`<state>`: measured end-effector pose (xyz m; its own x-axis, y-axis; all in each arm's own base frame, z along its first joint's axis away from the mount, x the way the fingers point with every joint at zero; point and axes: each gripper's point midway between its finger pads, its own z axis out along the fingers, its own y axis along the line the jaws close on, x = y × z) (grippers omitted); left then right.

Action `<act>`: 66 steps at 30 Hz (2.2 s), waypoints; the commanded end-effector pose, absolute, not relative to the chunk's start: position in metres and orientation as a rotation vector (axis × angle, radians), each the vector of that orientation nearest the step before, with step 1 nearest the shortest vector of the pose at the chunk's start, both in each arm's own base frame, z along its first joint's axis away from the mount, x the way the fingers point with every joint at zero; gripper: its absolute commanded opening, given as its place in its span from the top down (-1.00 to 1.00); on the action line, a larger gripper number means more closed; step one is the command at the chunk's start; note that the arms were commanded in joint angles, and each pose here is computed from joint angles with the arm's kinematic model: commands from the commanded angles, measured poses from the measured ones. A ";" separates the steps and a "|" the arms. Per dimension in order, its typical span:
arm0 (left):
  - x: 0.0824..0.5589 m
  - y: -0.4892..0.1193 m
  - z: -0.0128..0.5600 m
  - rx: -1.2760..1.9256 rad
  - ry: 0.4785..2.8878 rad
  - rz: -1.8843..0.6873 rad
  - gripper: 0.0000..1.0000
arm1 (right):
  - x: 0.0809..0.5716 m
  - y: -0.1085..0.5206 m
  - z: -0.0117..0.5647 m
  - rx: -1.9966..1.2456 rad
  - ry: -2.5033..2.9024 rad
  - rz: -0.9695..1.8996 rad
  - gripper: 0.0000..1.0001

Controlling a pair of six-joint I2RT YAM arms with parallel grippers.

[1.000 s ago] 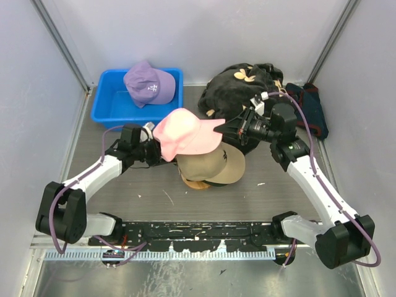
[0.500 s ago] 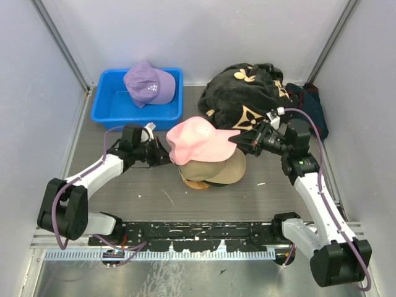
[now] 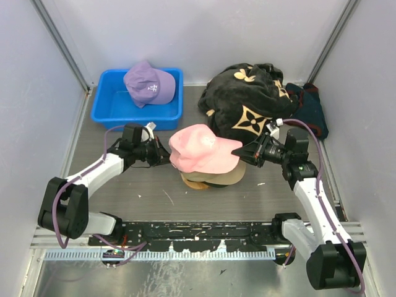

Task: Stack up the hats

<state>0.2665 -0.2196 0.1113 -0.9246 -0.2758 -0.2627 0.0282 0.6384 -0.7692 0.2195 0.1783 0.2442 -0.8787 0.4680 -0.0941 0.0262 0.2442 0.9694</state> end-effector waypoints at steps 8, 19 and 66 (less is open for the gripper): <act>0.268 -0.219 0.108 -0.189 2.522 -1.170 1.00 | 0.205 0.176 0.209 0.220 2.331 1.605 0.99; 0.264 -0.218 0.099 -0.194 2.545 -1.166 1.00 | 0.208 0.159 0.163 0.311 2.434 1.485 0.99; 0.243 -0.209 0.067 -0.218 2.632 -1.117 1.00 | 0.232 0.113 0.076 0.463 2.678 1.017 0.66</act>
